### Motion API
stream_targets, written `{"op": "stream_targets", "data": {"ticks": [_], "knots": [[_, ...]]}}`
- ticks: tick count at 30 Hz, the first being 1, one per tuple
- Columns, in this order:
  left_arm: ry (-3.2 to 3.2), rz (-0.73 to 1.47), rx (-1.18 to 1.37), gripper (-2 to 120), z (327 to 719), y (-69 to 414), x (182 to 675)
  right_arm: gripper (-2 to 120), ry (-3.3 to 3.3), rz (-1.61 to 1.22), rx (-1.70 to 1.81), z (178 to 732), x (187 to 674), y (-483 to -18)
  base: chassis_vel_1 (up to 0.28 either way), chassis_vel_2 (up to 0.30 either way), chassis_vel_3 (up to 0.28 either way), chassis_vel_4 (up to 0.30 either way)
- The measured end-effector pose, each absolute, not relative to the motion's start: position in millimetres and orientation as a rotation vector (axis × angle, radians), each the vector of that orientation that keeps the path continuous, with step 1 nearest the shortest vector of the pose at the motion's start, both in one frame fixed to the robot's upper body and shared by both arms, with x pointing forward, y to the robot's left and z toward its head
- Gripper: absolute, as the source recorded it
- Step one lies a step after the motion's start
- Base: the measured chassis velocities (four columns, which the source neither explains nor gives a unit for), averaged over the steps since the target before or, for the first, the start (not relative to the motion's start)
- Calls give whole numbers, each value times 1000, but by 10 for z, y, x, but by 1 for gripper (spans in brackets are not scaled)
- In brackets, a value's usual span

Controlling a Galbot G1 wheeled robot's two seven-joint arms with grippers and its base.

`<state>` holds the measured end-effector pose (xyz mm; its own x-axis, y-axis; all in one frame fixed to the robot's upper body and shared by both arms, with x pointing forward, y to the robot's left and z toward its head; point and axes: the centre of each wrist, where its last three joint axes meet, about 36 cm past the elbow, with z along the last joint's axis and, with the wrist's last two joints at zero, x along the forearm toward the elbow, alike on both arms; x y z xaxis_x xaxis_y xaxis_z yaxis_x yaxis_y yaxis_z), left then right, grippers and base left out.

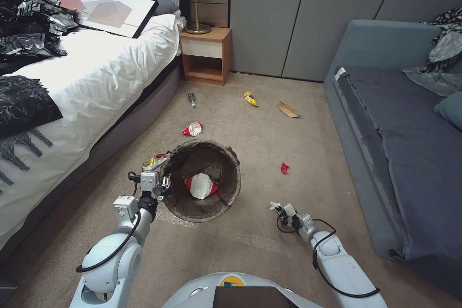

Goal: Pick up the trash bin, then pick up the garbage from the floor and place it into the trash bin.

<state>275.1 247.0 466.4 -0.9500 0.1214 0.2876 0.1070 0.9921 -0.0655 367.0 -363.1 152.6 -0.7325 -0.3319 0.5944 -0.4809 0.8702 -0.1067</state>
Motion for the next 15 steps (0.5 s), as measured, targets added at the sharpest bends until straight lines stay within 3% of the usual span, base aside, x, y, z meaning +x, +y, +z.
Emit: {"op": "stream_targets", "data": {"ticks": [9,15], "knots": [[-2833,71,-166,0,4636,2473,2758,0,-2597,335,526,1783,3707,-3537,0,0,0,0],[-2831,73,-170,0,4628,2470,2761,0,-2777,329,501,2286,3727,-3328,0,0,0,0]]}}
